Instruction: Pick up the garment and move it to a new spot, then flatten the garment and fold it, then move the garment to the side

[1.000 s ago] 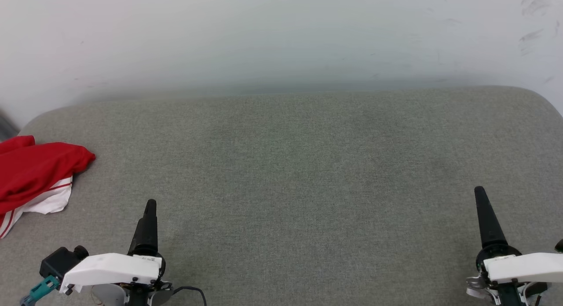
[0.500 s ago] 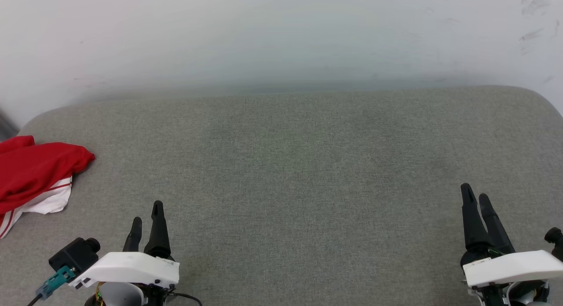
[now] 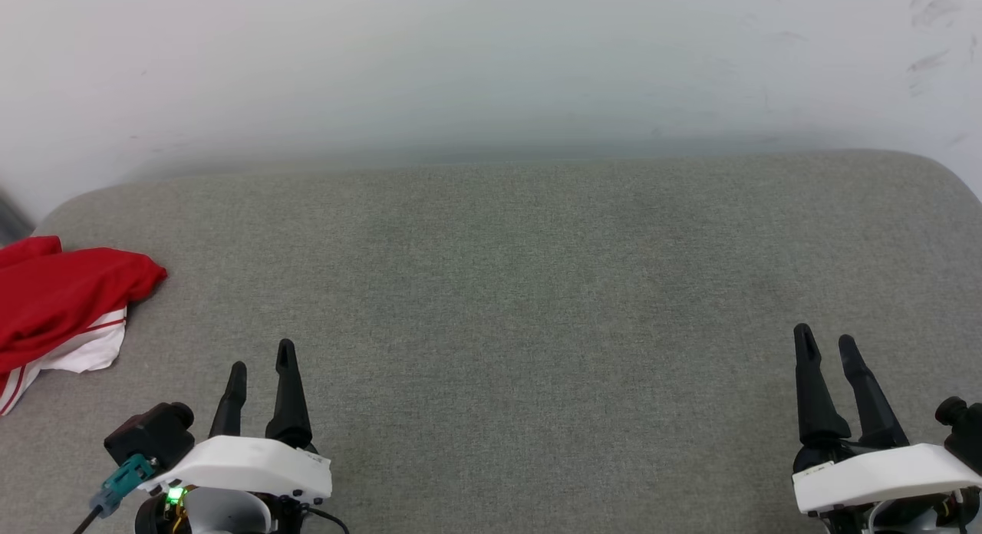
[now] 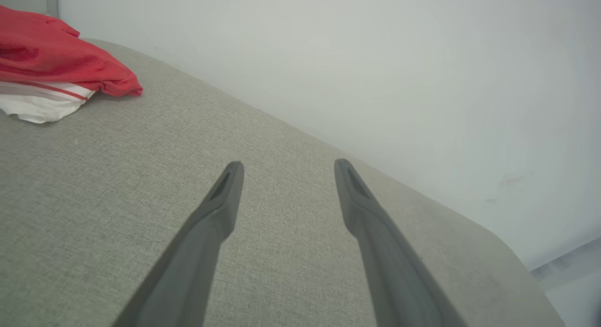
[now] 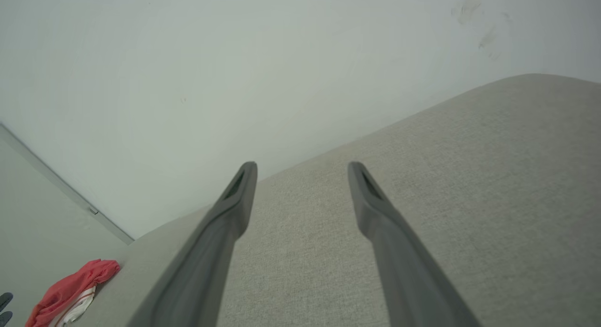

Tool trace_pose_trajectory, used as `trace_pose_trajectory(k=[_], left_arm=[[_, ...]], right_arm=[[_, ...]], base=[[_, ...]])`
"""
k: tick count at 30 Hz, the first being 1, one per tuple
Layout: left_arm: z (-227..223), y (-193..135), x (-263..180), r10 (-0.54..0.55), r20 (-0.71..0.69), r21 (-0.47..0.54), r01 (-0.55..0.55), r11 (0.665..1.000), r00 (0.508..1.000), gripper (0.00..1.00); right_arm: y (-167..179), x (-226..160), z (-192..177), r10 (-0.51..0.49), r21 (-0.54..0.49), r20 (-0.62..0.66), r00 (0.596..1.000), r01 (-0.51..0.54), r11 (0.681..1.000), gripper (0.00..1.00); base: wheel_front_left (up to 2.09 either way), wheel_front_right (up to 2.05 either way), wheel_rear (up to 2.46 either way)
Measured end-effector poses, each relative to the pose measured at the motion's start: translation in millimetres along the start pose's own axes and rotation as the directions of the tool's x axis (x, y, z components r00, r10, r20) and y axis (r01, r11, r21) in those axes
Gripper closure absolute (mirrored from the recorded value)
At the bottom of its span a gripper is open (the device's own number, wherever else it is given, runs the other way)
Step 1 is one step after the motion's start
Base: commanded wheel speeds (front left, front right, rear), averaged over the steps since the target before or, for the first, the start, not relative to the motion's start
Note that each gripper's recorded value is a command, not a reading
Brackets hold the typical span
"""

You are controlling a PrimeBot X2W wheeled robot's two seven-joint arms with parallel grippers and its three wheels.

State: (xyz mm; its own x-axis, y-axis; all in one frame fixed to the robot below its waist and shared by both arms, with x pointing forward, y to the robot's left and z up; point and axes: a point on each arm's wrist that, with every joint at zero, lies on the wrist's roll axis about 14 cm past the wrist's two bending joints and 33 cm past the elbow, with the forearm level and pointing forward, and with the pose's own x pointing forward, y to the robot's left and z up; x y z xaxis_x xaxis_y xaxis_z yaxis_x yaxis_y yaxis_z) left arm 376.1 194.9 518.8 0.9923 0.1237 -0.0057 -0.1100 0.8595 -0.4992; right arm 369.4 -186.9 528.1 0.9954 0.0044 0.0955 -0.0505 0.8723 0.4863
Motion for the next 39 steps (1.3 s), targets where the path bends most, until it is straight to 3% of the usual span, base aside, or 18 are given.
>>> trace_pose_trajectory(k=[20, 39], left_arm=[[3, -10, -6, -0.060, 0.048, 0.204, 0.049, 0.978, 0.997, 0.00], [7, -21, -11, -0.134, 0.086, 0.320, 0.100, 0.942, 0.987, 0.00]], right_arm=[[10, -3, 9, 0.050, -0.204, 0.038, 0.998, -0.041, 0.978, 0.00], [13, -7, 16, 0.076, -0.328, 0.071, 0.995, -0.049, 0.943, 0.00]], base=[[0.00, 0.00, 0.00], [0.00, 0.00, 0.00]])
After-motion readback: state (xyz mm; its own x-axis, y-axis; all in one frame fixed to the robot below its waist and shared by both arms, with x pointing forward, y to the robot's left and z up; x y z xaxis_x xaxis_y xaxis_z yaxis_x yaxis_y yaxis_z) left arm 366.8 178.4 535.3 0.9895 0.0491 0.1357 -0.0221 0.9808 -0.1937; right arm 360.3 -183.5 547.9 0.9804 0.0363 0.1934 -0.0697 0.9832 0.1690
